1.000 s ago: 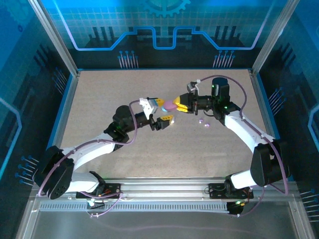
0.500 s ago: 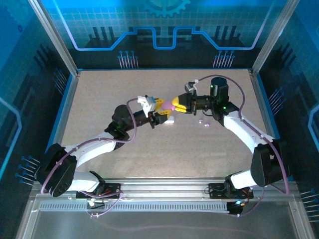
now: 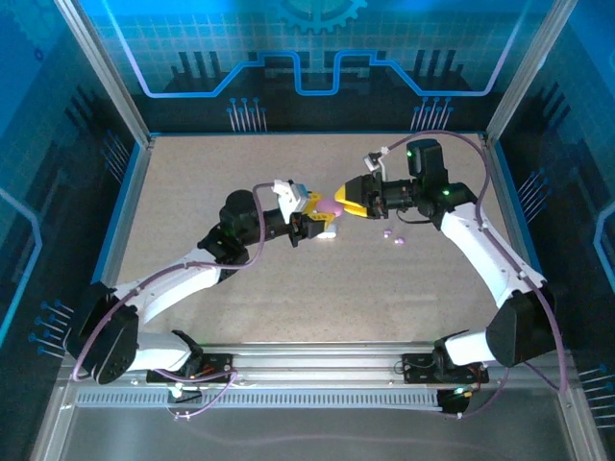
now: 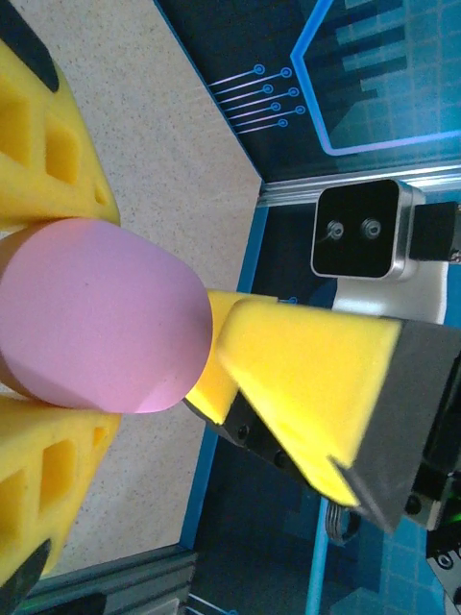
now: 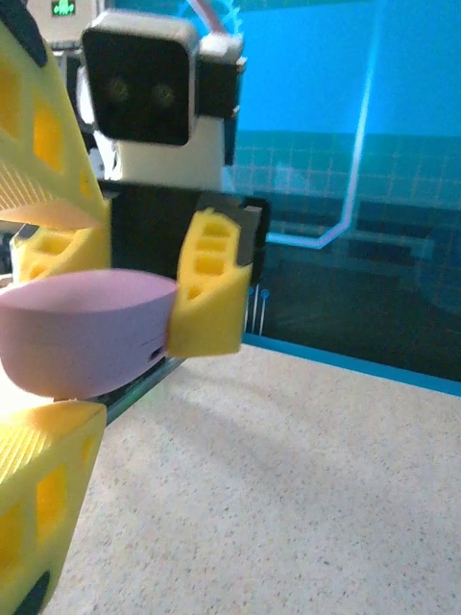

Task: Insert the wireless bluetooth earbuds into the charging case

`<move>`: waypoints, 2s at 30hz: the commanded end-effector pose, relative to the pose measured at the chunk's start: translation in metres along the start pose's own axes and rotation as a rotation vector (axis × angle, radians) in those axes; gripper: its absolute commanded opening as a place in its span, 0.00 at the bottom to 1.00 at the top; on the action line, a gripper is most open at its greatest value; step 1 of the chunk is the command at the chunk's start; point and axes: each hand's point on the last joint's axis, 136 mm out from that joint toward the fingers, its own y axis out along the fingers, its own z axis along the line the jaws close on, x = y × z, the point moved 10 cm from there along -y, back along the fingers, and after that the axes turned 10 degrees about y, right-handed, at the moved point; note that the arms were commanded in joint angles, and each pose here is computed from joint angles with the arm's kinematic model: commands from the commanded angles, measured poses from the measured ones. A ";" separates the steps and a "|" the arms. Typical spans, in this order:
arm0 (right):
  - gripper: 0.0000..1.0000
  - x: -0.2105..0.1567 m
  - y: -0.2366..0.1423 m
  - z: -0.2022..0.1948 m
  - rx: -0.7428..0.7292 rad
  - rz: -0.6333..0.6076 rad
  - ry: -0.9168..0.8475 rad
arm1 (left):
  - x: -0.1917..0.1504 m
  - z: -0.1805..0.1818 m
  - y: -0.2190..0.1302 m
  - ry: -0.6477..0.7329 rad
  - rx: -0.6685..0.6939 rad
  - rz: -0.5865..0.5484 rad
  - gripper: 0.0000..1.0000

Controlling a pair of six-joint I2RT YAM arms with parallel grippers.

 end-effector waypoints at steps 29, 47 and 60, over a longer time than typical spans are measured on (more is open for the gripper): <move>0.20 -0.003 0.011 -0.014 0.097 0.101 0.057 | 0.029 -0.003 -0.002 0.112 -0.087 0.050 0.42; 0.20 0.002 -0.008 -0.003 0.223 0.077 0.068 | 0.003 0.014 -0.006 0.040 -0.082 -0.171 0.65; 0.21 0.000 -0.004 0.002 0.231 0.098 0.054 | 0.013 0.015 -0.002 0.022 -0.144 -0.204 0.56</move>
